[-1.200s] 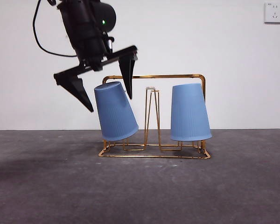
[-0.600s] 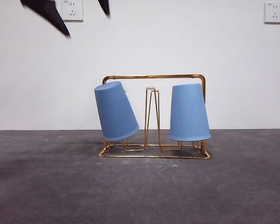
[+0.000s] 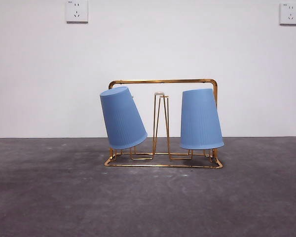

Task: Pick up cup 1,put cup 1 in the cup rack,pick up cup 2,put cup 2 in the cup rack

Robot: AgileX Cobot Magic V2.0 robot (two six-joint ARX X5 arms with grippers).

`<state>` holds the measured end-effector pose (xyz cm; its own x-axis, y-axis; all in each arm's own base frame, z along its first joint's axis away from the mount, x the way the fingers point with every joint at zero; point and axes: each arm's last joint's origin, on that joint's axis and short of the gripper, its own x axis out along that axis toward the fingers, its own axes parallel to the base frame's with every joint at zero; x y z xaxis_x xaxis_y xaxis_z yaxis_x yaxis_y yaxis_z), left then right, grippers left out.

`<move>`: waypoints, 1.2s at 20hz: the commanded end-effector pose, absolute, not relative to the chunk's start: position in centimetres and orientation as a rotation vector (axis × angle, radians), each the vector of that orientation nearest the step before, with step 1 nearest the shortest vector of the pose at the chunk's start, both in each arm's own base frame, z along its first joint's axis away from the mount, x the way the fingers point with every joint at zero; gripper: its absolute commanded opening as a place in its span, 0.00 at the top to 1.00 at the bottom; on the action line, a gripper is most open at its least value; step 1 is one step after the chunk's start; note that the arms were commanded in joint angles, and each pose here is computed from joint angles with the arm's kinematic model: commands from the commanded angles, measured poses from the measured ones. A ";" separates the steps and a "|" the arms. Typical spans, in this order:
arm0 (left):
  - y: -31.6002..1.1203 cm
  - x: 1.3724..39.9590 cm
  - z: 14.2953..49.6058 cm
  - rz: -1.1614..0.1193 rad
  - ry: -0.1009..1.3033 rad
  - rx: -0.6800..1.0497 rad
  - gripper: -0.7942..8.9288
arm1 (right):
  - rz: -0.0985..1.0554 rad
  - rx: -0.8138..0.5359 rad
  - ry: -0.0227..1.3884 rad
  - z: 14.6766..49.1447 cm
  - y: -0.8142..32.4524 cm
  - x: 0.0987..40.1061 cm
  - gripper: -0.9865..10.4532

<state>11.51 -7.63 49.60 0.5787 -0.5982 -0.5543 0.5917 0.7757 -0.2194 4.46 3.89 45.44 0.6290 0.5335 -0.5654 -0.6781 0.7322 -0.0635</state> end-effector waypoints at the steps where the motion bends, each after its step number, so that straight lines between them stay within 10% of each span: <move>1: -7.1 10.5 49.9 -0.712 0.613 0.011 0.93 | 0.695 -0.261 0.589 45.1 3.9 4.5 0.77; 4: -6.6 9.7 50.2 -0.720 0.581 0.025 0.93 | 0.694 -0.257 0.591 45.1 3.9 4.5 0.92; 24: -7.3 11.0 49.9 -0.723 0.601 0.058 0.92 | 0.691 -0.259 0.589 45.1 3.9 4.5 0.91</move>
